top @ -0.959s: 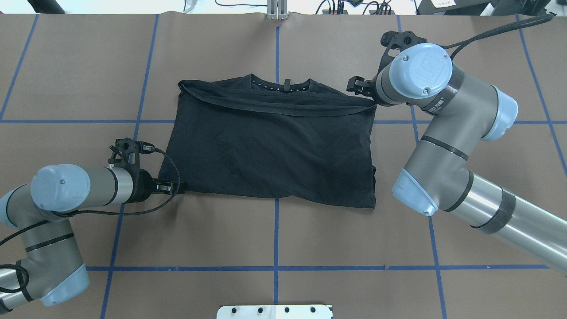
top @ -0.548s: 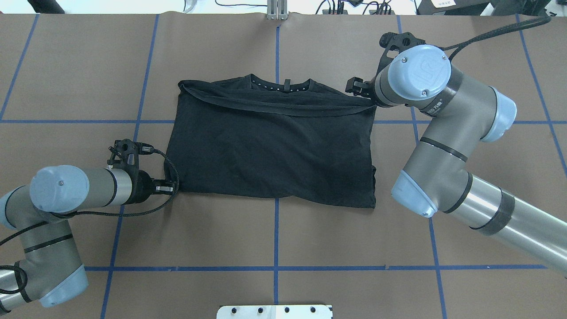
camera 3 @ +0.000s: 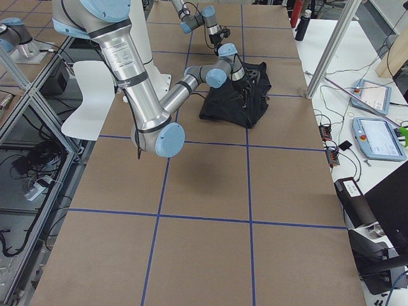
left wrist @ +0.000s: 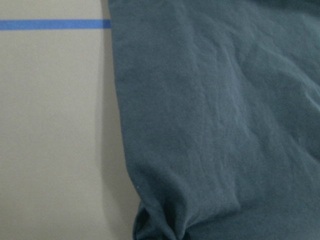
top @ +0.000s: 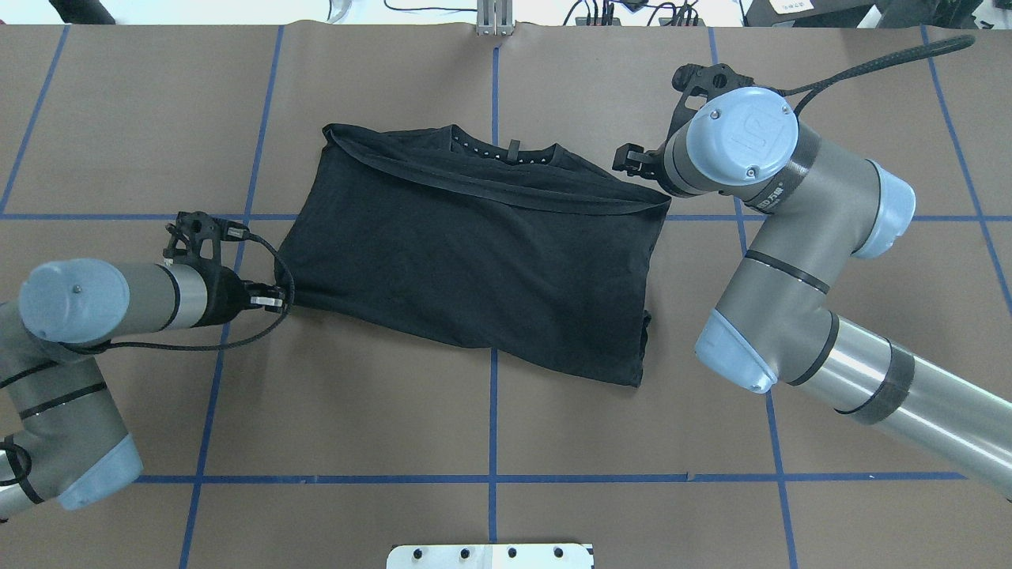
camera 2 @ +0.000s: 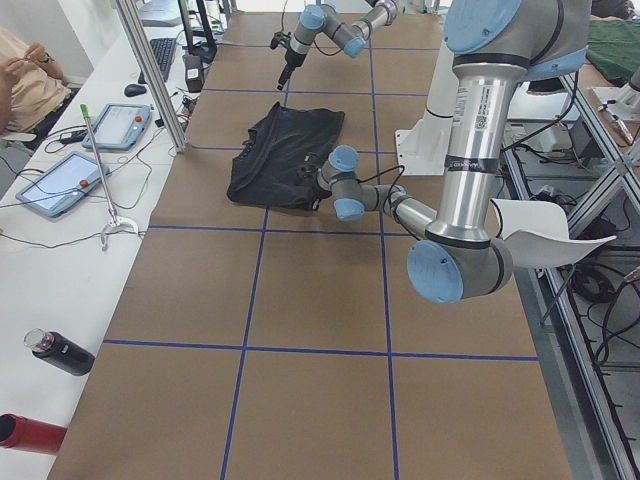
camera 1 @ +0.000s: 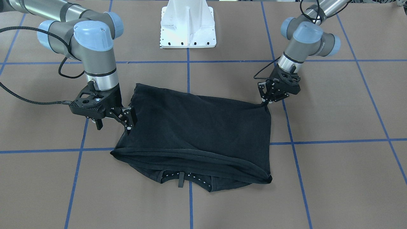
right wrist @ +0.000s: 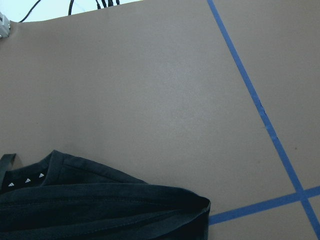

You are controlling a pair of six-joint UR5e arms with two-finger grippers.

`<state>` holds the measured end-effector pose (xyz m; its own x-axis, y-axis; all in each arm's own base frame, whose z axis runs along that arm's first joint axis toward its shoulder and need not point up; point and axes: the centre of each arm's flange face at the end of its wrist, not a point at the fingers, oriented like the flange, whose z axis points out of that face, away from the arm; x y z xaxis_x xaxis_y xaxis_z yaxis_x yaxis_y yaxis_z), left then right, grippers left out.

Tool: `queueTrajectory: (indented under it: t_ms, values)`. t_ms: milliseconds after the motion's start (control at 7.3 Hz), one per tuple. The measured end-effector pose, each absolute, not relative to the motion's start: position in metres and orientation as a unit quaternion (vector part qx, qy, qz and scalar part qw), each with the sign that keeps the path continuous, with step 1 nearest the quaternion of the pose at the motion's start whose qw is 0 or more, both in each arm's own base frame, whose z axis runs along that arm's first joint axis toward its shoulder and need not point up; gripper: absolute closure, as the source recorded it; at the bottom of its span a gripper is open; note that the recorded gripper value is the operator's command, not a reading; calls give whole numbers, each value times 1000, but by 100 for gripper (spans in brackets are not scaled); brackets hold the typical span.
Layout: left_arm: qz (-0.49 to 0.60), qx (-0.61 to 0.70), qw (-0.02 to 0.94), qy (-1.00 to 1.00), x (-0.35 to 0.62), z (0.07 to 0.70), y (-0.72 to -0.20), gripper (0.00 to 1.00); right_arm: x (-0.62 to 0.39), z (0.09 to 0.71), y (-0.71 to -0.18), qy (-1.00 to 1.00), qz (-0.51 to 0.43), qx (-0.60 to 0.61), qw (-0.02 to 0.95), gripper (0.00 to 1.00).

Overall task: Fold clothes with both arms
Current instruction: 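Grasp the folded shirt's side edge with the left gripper, then fold the shirt side with the left gripper toward the far side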

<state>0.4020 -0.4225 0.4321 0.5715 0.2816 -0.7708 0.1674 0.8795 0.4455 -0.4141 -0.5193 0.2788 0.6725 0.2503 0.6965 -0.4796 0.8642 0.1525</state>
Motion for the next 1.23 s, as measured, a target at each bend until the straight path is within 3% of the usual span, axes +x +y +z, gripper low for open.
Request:
queueTrajectory:
  t_ms: [274, 685, 822, 959, 1233]
  values:
    - [38, 292, 867, 401, 354, 460, -498, 100, -419, 278, -516, -351, 200, 162, 900, 0]
    - [28, 325, 891, 315, 329, 467, -667, 100, -426, 274, -511, -355, 194, 162, 900, 0]
    - [24, 327, 895, 301, 330, 454, -708, 83, -427, 272, -509, -356, 192, 162, 900, 0]
    - [24, 329, 897, 293, 330, 444, -733, 1, -429, 272, -508, -357, 191, 162, 900, 0]
    - [34, 352, 889, 292, 318, 446, -744, 0, -436, 271, -505, -360, 185, 162, 900, 0]
